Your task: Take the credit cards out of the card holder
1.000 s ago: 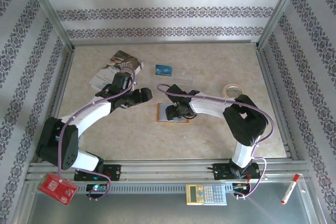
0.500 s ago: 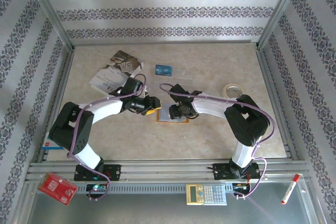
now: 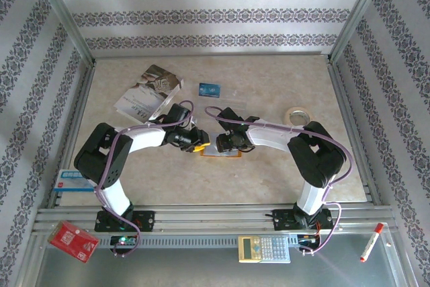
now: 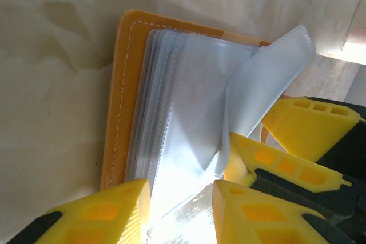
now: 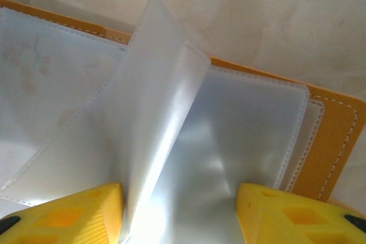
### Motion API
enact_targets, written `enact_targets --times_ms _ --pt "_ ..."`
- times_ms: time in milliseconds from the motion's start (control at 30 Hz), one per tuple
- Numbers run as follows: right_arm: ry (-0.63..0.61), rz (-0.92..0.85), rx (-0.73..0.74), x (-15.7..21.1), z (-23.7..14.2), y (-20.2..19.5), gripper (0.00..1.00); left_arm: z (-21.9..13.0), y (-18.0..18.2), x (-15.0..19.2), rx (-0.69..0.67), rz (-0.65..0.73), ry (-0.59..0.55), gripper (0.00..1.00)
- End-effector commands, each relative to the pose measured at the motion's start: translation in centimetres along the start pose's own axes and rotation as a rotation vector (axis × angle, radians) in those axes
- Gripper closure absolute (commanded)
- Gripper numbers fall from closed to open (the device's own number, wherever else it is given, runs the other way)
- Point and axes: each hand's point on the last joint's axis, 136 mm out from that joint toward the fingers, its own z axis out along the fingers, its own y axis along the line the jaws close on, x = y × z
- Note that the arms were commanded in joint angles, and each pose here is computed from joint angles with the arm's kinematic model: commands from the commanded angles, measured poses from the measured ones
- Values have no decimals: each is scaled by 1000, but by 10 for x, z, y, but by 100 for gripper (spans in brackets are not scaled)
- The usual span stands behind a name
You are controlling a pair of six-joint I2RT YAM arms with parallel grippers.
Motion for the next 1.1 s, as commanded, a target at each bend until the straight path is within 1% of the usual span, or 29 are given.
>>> enact_targets --times_ms 0,367,533,633,700,767,933,1067 --pt "101 -3 38 29 16 -18 43 4 -17 -3 39 23 -3 66" --pt "106 2 34 30 17 -19 44 15 -8 0 3 11 29 66" --pt "100 5 29 29 15 -18 44 19 -5 3 -31 26 45 64" --pt "90 10 20 28 12 -18 44 19 -7 3 -33 34 46 66" --pt "75 22 3 25 9 -17 44 18 -10 2 -32 41 45 68" --pt "52 38 -28 21 4 -16 44 19 -12 1 -30 47 46 71" --pt "12 77 -105 13 -5 -13 45 24 -15 3 -30 58 64 72" --pt "-13 106 -147 9 -10 -13 45 29 -10 5 -47 53 73 71"
